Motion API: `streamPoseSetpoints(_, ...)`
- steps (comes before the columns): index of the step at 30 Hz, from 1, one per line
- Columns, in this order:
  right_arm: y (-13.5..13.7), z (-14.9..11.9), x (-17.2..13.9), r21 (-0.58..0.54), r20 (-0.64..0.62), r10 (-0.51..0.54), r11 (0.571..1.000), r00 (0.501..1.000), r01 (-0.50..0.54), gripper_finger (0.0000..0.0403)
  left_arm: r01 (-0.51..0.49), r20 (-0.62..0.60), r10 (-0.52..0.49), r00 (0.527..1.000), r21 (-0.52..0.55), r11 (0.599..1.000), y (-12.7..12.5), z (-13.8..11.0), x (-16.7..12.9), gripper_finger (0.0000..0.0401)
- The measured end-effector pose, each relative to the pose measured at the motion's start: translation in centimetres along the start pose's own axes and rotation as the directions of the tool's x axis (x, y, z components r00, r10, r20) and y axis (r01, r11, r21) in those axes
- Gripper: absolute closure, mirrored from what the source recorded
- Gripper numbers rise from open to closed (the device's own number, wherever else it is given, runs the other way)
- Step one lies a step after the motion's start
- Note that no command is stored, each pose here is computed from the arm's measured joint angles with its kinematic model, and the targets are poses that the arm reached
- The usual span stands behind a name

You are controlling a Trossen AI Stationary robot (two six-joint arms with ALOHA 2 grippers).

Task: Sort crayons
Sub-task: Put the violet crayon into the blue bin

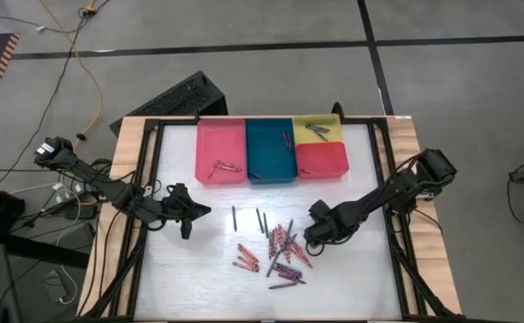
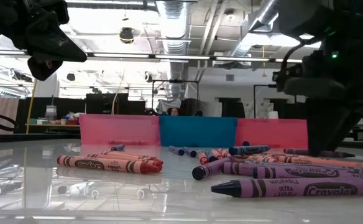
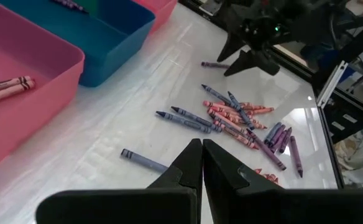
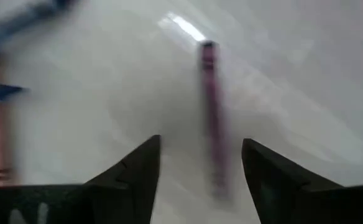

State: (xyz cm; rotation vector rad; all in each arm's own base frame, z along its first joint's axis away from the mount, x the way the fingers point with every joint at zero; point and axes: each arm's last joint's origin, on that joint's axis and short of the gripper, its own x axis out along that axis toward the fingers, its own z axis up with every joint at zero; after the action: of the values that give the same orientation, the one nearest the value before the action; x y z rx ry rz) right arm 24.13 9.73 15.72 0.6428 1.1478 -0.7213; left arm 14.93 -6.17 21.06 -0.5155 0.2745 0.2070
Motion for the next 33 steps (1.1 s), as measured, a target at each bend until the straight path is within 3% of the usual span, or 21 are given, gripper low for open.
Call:
streamPoseSetpoints(4, 0.10, 0.22, 0.56, -0.006, 0.022, 0.054, 0.999, 0.998, -0.054, 0.0183, 0.002, 0.002, -0.002, 1.000, -0.008, 1.000, -0.02, 0.02, 0.00, 0.0401)
streamPoseSetpoints(7, -0.10, 0.45, 0.63, -0.002, 0.018, 0.037, 0.999, 0.999, -0.037, 0.0200, 0.002, 0.002, -0.002, 1.000, -0.010, 1.000, -0.02, 0.03, 0.00, 0.0401)
streamPoseSetpoints(18, -0.42, 0.47, 0.68, -0.033, 0.004, 0.006, 0.999, 1.000, -0.006, 0.0336, 0.006, -0.002, -0.006, 1.000, -0.013, 1.000, -0.03, 0.01, 0.00, 0.0401)
streamPoseSetpoints(24, -0.40, 0.47, 0.71, -0.052, 0.006, 0.007, 0.999, 1.000, -0.007, 0.0387, 0.006, -0.002, -0.006, 1.000, -0.013, 1.000, -0.03, 0.00, 0.00, 0.0401)
streamPoseSetpoints(33, 0.00, 0.70, 0.38, -0.070, 0.010, 0.016, 0.997, 1.000, -0.015, 0.0398, 0.004, 0.000, -0.004, 1.000, -0.013, 1.000, -0.03, 0.02, 0.00, 0.0401)
